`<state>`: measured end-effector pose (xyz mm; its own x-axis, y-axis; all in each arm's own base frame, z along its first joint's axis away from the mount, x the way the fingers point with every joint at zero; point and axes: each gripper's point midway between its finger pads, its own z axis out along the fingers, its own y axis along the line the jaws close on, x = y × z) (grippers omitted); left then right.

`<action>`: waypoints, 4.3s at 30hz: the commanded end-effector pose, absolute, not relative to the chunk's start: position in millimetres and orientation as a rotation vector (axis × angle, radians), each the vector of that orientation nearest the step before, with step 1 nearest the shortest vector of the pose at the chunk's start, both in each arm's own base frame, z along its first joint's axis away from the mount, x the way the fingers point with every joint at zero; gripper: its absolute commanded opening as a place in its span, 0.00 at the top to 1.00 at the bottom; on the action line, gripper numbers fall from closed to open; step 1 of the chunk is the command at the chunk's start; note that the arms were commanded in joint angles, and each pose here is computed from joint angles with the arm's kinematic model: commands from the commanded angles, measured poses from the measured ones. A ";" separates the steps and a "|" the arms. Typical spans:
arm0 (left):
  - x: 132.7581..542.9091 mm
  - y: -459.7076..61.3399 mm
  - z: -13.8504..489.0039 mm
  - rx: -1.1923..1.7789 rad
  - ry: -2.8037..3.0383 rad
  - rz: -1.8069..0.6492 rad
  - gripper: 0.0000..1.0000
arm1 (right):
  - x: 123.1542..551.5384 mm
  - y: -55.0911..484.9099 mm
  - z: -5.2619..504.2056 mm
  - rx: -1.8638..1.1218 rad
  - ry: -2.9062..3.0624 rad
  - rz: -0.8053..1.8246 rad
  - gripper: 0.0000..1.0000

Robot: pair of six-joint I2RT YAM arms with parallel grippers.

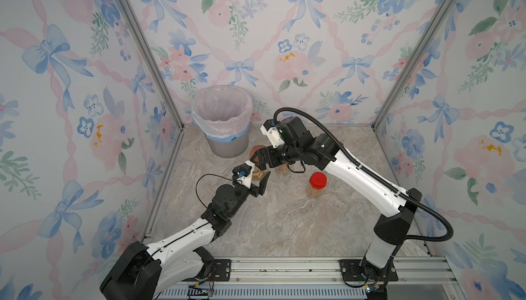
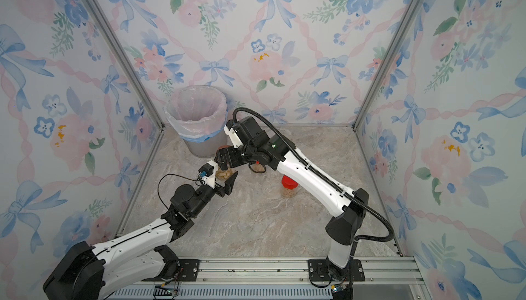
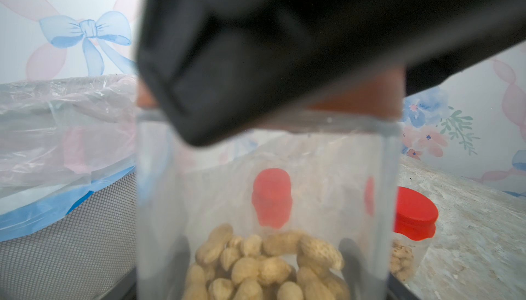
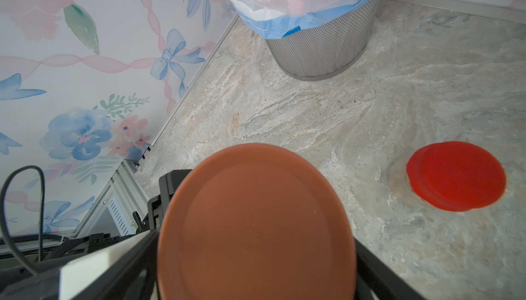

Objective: Empty moldy peanuts from jars
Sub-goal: Pick up the jar from the center of the board, then unscrew the lid from the jar.

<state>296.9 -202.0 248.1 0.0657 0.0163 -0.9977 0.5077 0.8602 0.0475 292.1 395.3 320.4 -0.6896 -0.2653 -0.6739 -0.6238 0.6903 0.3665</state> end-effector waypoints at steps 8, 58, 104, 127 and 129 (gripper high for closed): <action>287.2 -205.4 277.1 0.444 1.362 -0.429 0.68 | 285.7 402.3 328.4 -0.802 2.249 0.758 0.03; 277.9 -217.5 270.6 0.523 1.378 -0.446 0.70 | 309.8 367.5 372.5 -0.638 2.106 0.855 0.03; 244.6 -276.1 259.4 0.724 1.334 -0.389 0.71 | 233.1 280.3 312.5 -0.330 2.742 0.846 0.01; 248.3 -277.4 258.7 0.723 1.340 -0.370 0.71 | 241.0 297.2 296.2 -0.399 2.770 0.797 0.05; 248.4 -277.2 258.7 0.723 1.340 -0.368 0.71 | 238.6 297.2 295.2 -0.413 2.774 0.786 0.06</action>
